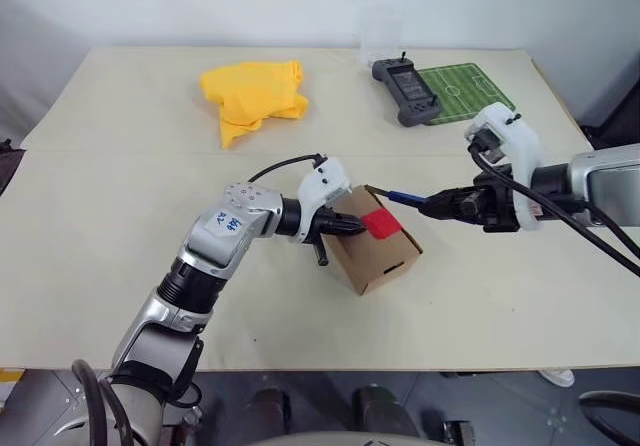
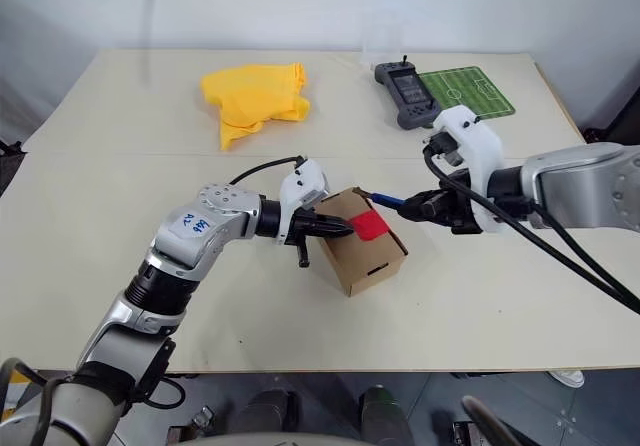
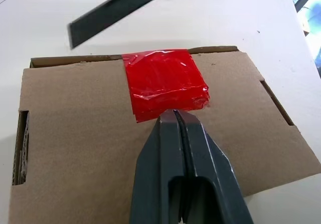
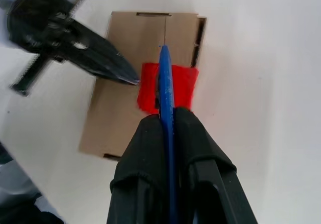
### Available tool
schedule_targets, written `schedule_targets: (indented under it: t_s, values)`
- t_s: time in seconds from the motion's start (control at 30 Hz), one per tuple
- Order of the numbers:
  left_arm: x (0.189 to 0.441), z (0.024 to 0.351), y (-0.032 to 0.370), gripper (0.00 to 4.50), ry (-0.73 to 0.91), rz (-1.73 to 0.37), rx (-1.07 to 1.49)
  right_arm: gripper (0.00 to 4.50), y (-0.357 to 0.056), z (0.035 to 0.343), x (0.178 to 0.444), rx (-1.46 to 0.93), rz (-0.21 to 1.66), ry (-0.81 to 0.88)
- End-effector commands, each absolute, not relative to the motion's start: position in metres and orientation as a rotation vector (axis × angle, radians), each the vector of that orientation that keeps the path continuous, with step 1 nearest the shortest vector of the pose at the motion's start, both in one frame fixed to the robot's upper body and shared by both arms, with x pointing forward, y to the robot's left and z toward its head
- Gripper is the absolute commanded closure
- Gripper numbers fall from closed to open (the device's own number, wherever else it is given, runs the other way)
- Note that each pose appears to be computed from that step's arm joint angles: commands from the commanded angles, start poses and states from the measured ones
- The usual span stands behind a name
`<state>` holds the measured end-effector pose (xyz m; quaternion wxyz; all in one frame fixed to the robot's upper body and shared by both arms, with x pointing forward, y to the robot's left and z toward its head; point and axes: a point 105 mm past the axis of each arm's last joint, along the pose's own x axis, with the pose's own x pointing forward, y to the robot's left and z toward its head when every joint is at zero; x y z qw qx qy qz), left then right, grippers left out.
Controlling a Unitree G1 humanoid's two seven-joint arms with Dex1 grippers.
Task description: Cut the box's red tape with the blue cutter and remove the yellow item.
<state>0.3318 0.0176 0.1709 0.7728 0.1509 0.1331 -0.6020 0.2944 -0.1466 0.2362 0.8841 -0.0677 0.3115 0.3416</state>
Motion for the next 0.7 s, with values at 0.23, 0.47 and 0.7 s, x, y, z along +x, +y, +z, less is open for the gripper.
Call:
schedule_targets:
  t_s: [0.23,0.47,0.7]
  values:
    - [0.329,0.172,0.017,4.5,0.316,-1.303,0.322,4.47,-0.14,0.243,0.306,-0.122,0.653,0.54]
    - [0.328,0.172,0.017,4.5,0.323,-1.306,0.325,4.47,-0.134,0.237,0.303,-0.107,0.676,0.543]
    - [0.327,0.172,0.016,4.5,0.325,-1.309,0.321,4.47,-0.131,0.231,0.3,-0.104,0.686,0.559]
